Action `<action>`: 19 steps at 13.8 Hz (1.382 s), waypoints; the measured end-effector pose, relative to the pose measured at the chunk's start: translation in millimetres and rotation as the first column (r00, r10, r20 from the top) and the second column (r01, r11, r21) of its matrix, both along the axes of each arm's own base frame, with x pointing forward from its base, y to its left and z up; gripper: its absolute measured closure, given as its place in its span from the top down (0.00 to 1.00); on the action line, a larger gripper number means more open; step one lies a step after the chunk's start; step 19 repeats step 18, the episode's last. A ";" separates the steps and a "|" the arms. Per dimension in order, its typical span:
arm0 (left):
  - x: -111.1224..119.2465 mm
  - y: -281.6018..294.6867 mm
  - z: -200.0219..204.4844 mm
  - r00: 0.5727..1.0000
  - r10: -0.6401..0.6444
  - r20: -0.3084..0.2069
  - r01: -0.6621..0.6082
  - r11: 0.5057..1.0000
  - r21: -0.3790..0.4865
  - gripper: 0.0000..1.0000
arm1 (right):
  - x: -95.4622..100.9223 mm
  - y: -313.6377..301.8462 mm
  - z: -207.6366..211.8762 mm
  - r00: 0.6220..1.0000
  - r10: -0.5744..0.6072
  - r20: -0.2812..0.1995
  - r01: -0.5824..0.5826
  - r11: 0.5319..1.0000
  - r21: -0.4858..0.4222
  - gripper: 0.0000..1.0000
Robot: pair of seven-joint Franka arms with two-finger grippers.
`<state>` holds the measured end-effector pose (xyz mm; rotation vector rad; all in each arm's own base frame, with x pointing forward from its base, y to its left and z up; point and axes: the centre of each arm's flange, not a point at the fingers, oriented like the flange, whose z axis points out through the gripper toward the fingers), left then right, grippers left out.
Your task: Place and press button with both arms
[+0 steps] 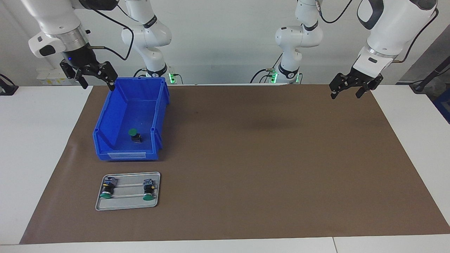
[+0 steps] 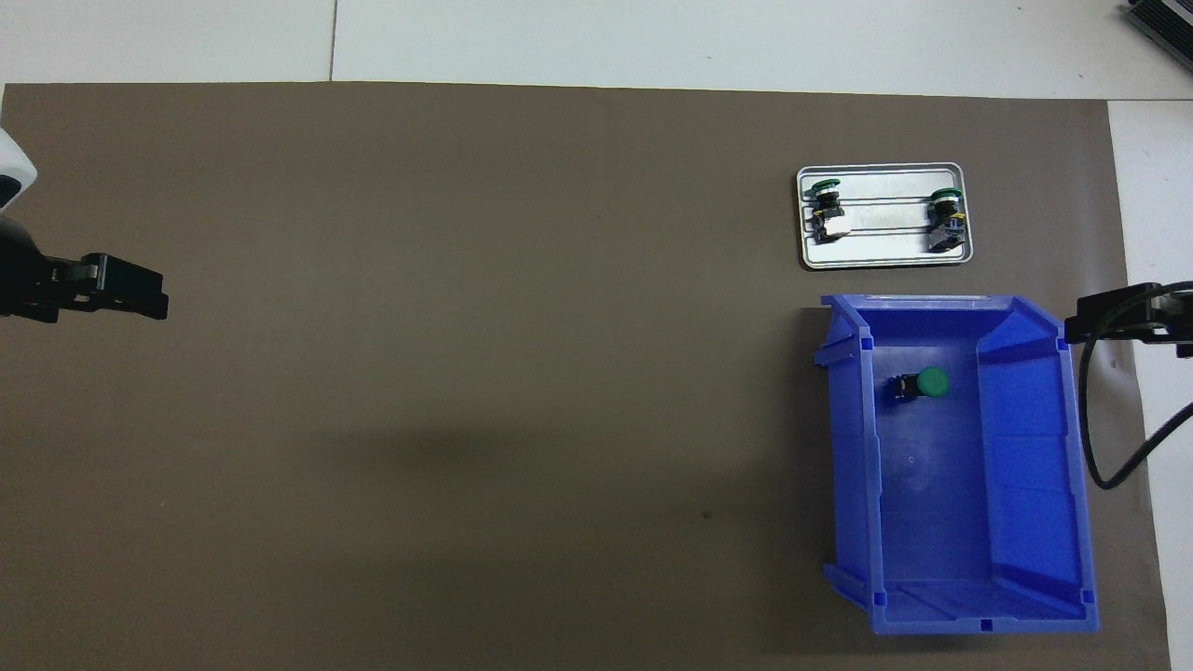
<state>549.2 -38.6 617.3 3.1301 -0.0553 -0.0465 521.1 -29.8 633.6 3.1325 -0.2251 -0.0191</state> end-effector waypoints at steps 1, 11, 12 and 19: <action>0.0 0.0 0.0 1.000 0.000 0.000 0.000 1.000 0.000 1.00 | -0.1 0.0 -1.2 1.000 0.000 -0.003 0.000 1.000 0.000 1.00; 0.0 0.0 0.0 1.000 0.000 0.000 0.000 1.000 0.000 1.00 | 1.7 -9.9 -11.4 1.000 -0.009 -0.030 0.009 1.000 0.011 1.00; 0.0 0.0 0.0 1.000 0.000 0.000 0.000 1.000 0.000 1.00 | 1.8 -7.6 -11.3 1.000 0.005 -0.029 -0.005 1.000 0.011 1.00; 0.0 0.0 0.0 1.000 0.000 0.000 0.000 1.000 0.000 1.00 | 5.9 -4.9 -8.0 0.998 0.059 0.002 -0.059 0.998 -0.029 1.00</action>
